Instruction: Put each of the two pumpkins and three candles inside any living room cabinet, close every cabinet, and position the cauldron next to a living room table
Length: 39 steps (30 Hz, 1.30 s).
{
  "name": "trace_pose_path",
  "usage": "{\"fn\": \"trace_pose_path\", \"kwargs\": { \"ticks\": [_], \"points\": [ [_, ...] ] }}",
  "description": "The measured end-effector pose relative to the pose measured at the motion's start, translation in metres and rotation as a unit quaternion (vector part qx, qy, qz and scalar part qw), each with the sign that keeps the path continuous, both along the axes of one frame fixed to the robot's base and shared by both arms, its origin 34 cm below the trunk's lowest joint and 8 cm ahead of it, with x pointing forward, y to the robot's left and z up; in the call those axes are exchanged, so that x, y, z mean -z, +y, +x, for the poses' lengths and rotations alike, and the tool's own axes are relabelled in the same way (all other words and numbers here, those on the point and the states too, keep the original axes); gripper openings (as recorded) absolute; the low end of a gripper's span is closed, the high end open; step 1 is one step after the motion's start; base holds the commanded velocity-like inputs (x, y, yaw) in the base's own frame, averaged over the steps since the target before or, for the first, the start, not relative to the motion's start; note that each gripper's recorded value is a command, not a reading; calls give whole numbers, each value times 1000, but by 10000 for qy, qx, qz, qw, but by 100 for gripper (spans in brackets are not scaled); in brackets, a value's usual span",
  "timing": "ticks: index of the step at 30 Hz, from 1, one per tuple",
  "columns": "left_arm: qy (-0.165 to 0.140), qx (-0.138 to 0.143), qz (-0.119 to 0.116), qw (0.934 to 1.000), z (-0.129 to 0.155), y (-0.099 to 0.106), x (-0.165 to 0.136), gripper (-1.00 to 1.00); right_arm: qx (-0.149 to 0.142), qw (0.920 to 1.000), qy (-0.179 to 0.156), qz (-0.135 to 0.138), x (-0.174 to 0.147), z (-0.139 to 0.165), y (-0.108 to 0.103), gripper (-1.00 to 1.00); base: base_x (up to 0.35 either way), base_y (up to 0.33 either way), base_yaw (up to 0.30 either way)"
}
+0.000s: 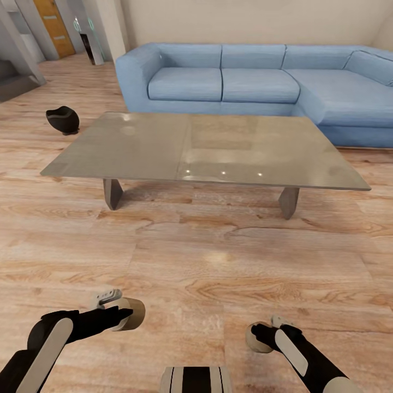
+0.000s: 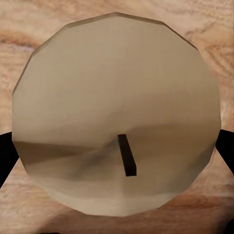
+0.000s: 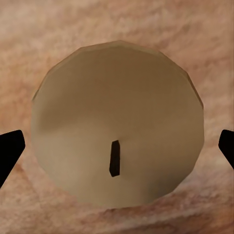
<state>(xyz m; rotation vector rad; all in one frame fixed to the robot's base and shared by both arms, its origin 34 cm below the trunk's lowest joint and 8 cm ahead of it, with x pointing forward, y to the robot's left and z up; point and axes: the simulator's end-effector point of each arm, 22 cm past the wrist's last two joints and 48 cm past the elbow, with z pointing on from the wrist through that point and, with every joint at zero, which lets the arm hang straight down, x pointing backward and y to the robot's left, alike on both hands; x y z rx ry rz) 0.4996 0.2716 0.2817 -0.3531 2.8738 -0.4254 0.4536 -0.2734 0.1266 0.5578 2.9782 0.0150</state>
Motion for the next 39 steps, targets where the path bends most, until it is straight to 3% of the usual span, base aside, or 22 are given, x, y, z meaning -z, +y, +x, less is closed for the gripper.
{"fn": "trace_pose_path", "kwargs": {
  "ticks": [4,6,7,9,11,13,17,30,39],
  "points": [
    [-77,19,-48,10000,3,-2,-6,-100,-1,10000,4,-3,0,0,0,100,0,0,0],
    [-79,-17,-229,9997,0,-5,-10,-100,-4,10000,5,-6,0,-1,0,100,0,0,0],
    [-62,-64,-425,9991,-3,-8,-14,-100,-5,10000,5,-6,0,0,0,100,0,0,0],
    [-62,-174,-1046,9943,-2,-14,-30,-100,-6,10000,4,-7,0,0,0,100,0,0,0],
    [-28,-161,-1724,9849,-3,-21,-51,-100,-7,10000,4,-8,0,0,0,100,0,0,0],
    [155,9,-2445,9695,-15,-37,-72,-100,-8,10000,5,-9,0,-1,-1,100,0,0,0],
    [283,177,-3014,9529,-27,-55,-89,-100,-12,10000,3,-10,0,0,-1,100,0,0,0],
    [336,181,-3101,9499,-30,-56,-89,-100,15,10000,-34,-32,3,0,-2,100,0,0,0],
    [352,192,-3110,9496,-31,-58,-89,-100,4,9998,-163,153,3,5,3,100,0,0,0]
  ]
}}
